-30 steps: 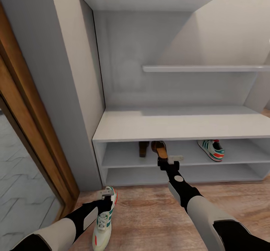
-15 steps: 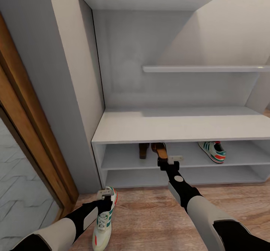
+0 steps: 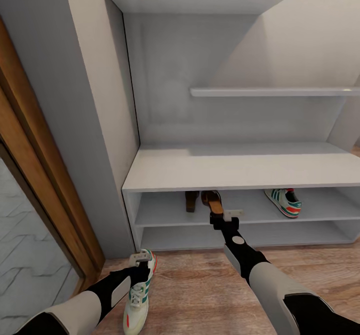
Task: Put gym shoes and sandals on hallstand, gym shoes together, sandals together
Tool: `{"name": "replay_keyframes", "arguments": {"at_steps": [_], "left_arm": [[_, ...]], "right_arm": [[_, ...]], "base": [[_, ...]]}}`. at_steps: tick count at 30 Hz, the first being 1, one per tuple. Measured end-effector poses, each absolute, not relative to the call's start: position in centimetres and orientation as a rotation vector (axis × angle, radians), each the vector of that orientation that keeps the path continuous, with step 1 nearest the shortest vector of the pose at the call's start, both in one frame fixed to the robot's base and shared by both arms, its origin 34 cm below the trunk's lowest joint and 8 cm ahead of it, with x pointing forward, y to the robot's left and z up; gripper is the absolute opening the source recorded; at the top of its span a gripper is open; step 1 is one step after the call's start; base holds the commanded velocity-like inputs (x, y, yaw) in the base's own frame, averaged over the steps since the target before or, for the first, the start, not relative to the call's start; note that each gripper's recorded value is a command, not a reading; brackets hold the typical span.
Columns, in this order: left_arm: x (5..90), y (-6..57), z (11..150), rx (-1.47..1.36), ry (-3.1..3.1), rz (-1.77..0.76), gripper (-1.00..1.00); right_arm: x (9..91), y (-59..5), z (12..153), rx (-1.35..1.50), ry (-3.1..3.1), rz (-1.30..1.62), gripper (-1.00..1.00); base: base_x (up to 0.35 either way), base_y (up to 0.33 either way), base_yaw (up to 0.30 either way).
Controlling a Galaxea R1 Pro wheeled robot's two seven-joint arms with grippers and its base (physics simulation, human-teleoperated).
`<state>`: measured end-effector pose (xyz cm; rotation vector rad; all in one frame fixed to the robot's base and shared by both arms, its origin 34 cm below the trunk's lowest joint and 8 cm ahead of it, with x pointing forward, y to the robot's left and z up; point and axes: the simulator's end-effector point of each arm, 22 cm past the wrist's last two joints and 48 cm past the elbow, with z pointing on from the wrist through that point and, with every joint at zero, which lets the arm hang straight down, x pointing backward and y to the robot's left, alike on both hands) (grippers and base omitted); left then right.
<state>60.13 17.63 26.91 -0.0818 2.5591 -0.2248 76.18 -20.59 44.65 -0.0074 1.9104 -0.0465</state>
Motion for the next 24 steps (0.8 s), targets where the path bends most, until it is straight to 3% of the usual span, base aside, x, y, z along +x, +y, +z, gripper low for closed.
{"name": "replay_keyframes", "arguments": {"at_steps": [24], "left_arm": [[60.13, 17.63, 26.91, -0.081, 2.559, -0.225, -1.00]], "right_arm": [[76.14, -20.27, 44.61, -0.011, 1.912, -0.041, -1.00]], "base": [[0.000, 0.000, 0.000]]}}
